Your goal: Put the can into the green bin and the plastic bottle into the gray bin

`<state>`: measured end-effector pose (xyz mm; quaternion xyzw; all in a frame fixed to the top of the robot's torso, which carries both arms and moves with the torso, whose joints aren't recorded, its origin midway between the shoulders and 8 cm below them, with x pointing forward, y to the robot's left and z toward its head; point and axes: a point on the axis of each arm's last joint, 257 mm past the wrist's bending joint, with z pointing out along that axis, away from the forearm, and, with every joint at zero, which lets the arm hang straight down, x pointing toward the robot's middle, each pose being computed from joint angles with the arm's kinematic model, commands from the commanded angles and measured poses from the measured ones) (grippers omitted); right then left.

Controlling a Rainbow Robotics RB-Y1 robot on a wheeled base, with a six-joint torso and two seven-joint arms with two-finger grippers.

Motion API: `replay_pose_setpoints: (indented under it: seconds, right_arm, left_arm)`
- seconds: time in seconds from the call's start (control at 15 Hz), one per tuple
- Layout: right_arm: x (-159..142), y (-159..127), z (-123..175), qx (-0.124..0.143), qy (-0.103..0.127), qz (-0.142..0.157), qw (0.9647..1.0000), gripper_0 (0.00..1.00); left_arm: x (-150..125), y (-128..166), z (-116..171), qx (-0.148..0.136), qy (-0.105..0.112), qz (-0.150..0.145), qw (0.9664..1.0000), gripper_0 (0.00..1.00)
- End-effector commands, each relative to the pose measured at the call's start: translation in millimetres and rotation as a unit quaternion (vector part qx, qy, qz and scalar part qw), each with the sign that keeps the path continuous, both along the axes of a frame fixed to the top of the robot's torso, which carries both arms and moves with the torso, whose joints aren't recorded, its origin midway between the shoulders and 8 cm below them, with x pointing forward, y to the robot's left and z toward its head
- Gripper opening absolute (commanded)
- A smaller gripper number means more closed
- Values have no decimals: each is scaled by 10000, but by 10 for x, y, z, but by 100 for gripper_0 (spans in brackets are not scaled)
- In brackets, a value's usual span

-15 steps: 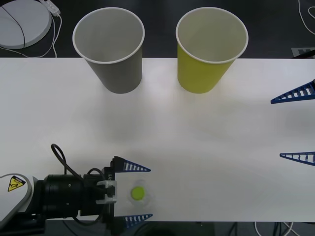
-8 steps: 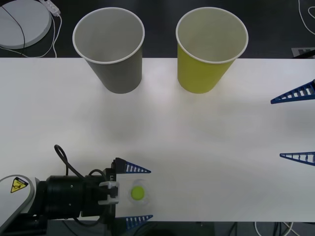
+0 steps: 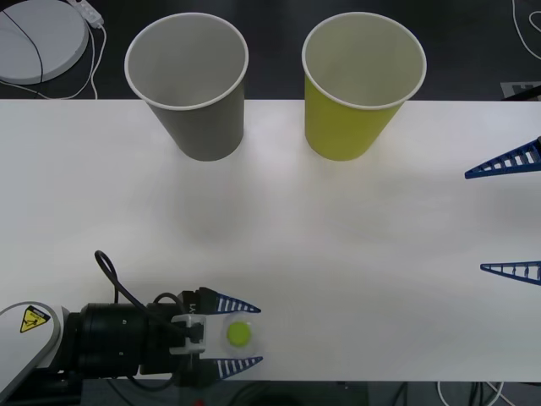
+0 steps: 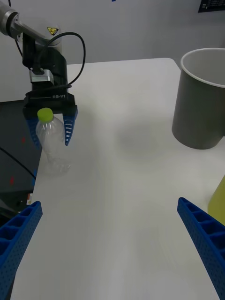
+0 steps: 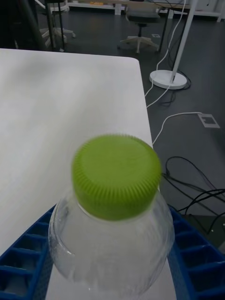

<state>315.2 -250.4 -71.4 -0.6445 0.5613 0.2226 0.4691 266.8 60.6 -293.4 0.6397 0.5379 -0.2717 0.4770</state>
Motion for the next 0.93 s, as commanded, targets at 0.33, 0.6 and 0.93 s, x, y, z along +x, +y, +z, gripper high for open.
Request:
replay_pose_setpoints:
  seconds: [0.33,0.6,0.93]
  right_arm:
    - [0,0,0,0,0,0,10000,100]
    - [0,0,0,0,0,0,10000,100]
    - [0,0,0,0,0,0,10000,100]
  left_arm:
    - [8,11,4,-5,4,20,10000,0]
    - [6,-9,116,-74,-43,16,10000,0]
    - [33,64,284,-82,-147,7,9999,0]
